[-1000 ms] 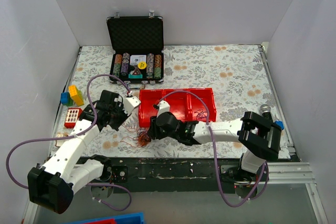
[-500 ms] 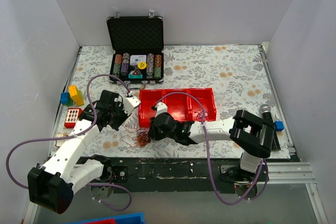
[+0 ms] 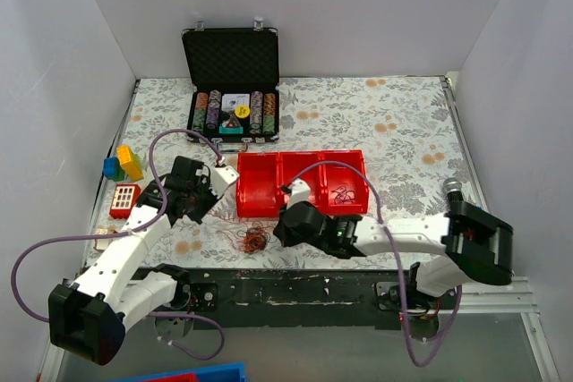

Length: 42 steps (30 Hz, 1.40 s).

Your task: Untangle the cables

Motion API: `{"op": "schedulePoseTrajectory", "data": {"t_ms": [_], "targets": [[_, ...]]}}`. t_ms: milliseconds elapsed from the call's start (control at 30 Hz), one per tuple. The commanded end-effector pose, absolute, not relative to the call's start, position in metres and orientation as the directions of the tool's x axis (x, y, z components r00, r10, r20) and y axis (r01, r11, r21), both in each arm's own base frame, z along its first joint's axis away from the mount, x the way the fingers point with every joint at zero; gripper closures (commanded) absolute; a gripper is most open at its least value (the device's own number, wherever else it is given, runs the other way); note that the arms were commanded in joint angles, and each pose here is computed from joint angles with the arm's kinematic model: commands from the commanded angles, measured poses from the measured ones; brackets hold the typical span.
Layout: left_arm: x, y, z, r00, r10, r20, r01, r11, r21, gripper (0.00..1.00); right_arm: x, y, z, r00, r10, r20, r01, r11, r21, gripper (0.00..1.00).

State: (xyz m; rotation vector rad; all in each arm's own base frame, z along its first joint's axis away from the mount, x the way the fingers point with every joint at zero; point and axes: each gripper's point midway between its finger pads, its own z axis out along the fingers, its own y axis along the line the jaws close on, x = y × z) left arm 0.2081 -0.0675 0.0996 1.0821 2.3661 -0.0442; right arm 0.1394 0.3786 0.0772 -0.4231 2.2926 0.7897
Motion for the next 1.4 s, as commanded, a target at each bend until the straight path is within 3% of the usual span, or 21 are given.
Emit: {"op": "schedulePoseTrajectory", "data": {"t_ms": [0,200,500,667,833,1033,1133,1367], "targets": [[0.215,-0.071,0.104,-0.534,0.667,-0.519,0.689,0.700,0.191,1.00,0.128,0.317,0.072,-0.730,-0.040,-0.682,-0.380,0.854,0.356,0.99],[0.215,-0.068,0.097,-0.536,0.671,-0.511,0.683,0.701,0.204,1.00,0.113,0.235,0.072,-0.748,0.083,-0.658,-0.197,0.920,0.340,0.99],[0.212,-0.004,0.050,-0.598,0.743,-0.301,0.597,0.663,0.452,1.00,0.116,0.138,0.112,-0.678,0.316,-0.664,0.083,0.930,0.358,0.99],[0.205,0.012,0.044,-0.597,0.761,-0.255,0.579,0.628,0.520,1.00,0.125,0.097,0.154,-0.590,0.379,-0.713,0.180,0.923,0.341,0.99],[0.202,0.024,0.045,-0.603,0.770,-0.209,0.570,0.600,0.561,1.00,0.135,0.094,0.190,-0.528,0.432,-0.731,0.155,0.895,0.418,0.99],[0.206,0.038,0.068,-0.557,0.813,-0.173,0.557,0.520,0.647,1.00,0.145,0.085,0.210,-0.479,0.417,-0.772,0.156,0.906,0.393,0.99],[0.209,0.033,0.076,-0.533,0.821,-0.205,0.557,0.523,0.645,1.00,0.146,0.084,0.212,-0.475,0.425,-0.770,0.144,0.901,0.408,0.99],[0.245,-0.032,0.153,-0.497,0.691,-0.524,0.534,0.720,0.443,1.00,0.140,0.110,0.193,-0.567,0.288,-0.772,0.063,0.949,0.309,0.99]]}}
